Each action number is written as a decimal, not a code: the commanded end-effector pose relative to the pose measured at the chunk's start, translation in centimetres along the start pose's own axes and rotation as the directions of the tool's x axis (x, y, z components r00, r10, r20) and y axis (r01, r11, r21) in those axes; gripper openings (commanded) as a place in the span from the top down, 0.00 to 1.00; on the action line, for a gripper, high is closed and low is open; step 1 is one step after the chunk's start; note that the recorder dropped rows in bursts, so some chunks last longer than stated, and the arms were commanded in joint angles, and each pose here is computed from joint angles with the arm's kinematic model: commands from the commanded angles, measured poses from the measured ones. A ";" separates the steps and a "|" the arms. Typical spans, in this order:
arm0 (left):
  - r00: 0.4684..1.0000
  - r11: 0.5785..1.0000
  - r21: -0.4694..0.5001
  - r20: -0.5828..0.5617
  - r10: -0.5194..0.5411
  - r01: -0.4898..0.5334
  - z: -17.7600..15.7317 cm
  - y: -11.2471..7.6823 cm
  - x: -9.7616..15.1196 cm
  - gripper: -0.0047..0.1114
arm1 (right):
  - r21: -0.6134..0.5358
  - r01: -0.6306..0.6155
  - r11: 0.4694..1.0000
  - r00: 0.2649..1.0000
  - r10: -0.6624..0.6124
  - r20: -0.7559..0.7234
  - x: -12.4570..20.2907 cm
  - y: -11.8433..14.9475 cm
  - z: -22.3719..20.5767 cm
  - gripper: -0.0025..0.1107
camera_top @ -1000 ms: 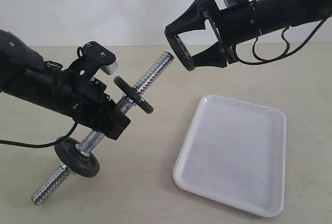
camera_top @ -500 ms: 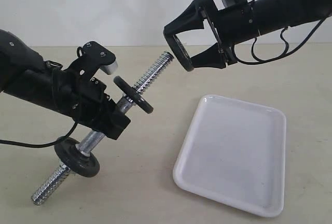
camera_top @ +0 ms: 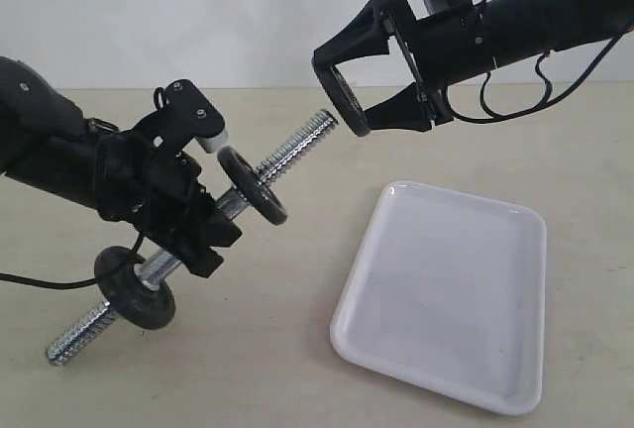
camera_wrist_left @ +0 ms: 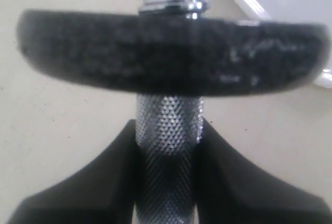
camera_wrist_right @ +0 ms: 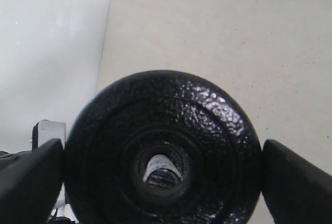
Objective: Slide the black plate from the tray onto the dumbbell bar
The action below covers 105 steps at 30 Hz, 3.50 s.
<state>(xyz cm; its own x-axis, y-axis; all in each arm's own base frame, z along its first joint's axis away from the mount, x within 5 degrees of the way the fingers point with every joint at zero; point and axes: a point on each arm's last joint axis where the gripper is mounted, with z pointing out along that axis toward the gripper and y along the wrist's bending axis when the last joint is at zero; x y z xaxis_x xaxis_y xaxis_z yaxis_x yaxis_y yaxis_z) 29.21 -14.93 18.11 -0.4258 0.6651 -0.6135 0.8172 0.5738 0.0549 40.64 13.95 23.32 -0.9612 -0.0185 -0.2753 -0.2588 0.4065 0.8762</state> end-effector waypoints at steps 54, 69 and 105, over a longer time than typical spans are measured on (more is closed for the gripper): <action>0.984 0.938 -0.325 0.083 0.155 -0.120 -2.0 2.8 -2.2 0.92 | -0.075 -0.002 0.997 1.000 0.005 0.031 -0.4 1.7 -0.6 0.98; 0.985 0.939 -0.321 0.082 0.154 -0.120 -2.0 2.8 -2.2 0.92 | -0.108 0.009 0.994 1.000 -0.009 -0.001 0.2 2.9 1.2 0.98; 0.986 0.941 -0.324 0.090 0.137 -0.101 -2.0 2.8 -2.2 0.92 | -0.130 0.034 0.991 0.989 -0.052 -0.138 2.8 5.7 6.0 0.98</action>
<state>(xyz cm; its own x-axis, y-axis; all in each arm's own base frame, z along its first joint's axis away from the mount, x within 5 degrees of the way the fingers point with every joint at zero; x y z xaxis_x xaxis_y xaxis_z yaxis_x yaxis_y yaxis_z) 30.52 -14.06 18.40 -0.2908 0.7556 -0.5869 0.7948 0.5322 0.2915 38.67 20.09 22.77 -0.9543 -0.1065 -0.2792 -0.2972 0.4338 0.8506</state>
